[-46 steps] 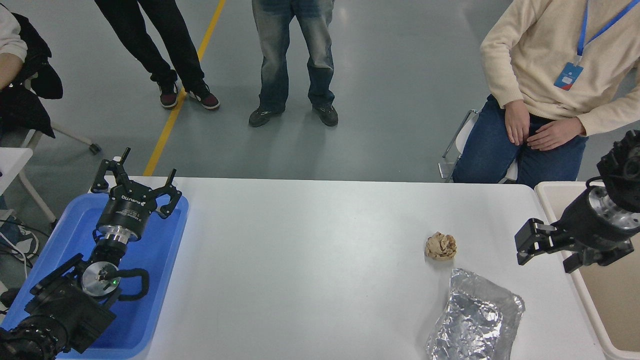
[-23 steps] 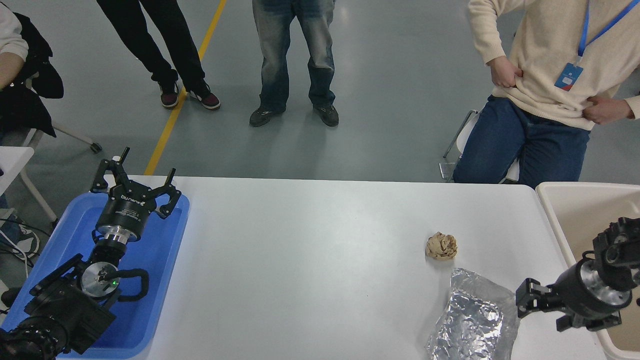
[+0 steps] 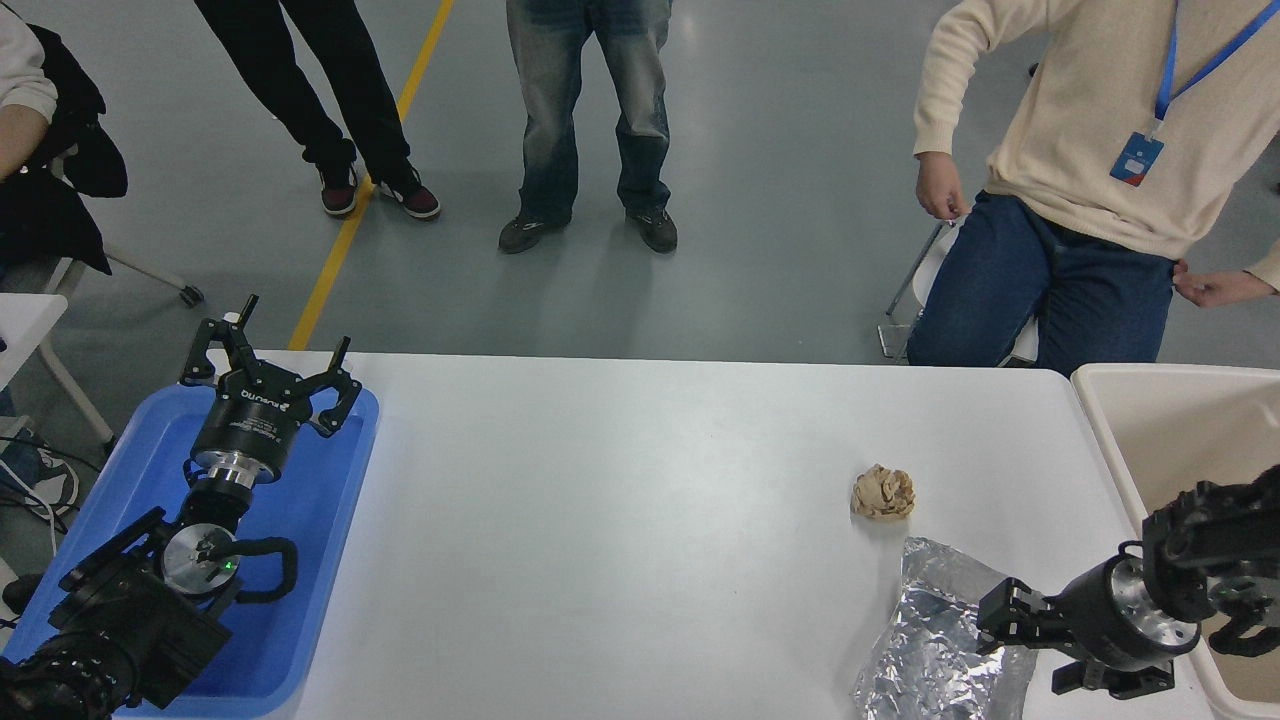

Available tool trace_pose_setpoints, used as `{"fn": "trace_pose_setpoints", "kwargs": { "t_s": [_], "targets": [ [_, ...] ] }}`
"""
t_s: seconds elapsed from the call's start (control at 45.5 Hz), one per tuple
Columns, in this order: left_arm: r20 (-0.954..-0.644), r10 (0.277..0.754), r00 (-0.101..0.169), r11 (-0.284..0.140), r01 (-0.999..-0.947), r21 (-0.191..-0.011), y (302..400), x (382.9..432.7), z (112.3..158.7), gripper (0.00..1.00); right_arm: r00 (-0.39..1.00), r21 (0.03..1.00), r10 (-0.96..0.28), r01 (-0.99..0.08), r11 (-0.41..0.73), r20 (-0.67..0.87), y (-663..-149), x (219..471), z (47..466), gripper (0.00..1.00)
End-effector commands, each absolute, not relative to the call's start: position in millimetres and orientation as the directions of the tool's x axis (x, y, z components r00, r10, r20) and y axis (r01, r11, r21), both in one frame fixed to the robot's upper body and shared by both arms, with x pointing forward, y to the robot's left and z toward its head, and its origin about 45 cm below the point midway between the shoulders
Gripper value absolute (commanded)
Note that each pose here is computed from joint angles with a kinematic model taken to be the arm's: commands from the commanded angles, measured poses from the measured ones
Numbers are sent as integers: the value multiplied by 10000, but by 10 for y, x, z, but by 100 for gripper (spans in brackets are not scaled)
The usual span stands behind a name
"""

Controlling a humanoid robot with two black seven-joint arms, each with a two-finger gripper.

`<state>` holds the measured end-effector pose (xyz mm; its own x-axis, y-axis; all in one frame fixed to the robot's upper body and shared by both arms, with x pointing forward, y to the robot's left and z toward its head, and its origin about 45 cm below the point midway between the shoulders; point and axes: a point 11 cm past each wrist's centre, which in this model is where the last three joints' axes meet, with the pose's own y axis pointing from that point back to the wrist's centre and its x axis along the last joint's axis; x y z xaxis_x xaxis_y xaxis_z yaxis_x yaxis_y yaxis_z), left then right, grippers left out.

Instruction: Pick up foil plate and place in dustbin

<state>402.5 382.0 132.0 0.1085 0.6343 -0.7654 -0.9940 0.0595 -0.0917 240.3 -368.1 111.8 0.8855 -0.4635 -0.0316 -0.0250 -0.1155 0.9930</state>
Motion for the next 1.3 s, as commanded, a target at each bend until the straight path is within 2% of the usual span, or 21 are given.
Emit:
{"fn": "trace_pose_setpoints", "kwargs": {
  "t_s": [0.0, 0.242, 0.352, 0.396, 0.505, 0.659, 0.835, 1.143, 1.275],
  "targets": [
    [-7658, 6338, 1084, 594, -9940, -916, 3820, 4025, 1320, 100, 8697, 9949, -4935, -575, -829, 92, -3714, 2387, 894, 69],
    [-7658, 6338, 1084, 594, -9940, -916, 3820, 4025, 1320, 100, 8618, 9969, -5063, -628, -472, 303, -3834, 2352, 800, 70],
    [-7658, 6338, 1084, 594, -9940, -916, 3820, 4025, 1320, 100, 8610, 9973, -5081, -551, -480, 232, -3833, 2322, 779, 64],
    [-7651, 6346, 1088, 605, -9940, -912, 3819, 4025, 1319, 100, 8611, 9973, -5080, -539, -489, 217, -3830, 2318, 778, 57],
    [-7654, 6340, 1102, 614, -9938, -922, 3815, 4027, 1322, 100, 8638, 9976, -5039, -339, -608, -14, -3807, 2285, 778, 30],
    [-7651, 6346, 1088, 605, -9940, -912, 3819, 4025, 1319, 100, 8638, 9976, -5037, -248, -654, -115, -3798, 2258, 776, 0],
    [-7651, 6346, 1088, 605, -9940, -912, 3819, 4025, 1319, 100, 8639, 9964, -5021, -38, -851, -396, -3734, 2193, 782, 0],
    [-7651, 6346, 1088, 605, -9940, -912, 3819, 4025, 1319, 100, 8631, 9953, -5035, -111, -966, -392, -3705, 2225, 830, 0],
    [-7650, 6346, 1102, 609, -9938, -927, 3817, 4031, 1326, 100, 8627, 9954, -5049, -225, -933, -278, -3698, 2290, 1112, 0]
  ]
}}
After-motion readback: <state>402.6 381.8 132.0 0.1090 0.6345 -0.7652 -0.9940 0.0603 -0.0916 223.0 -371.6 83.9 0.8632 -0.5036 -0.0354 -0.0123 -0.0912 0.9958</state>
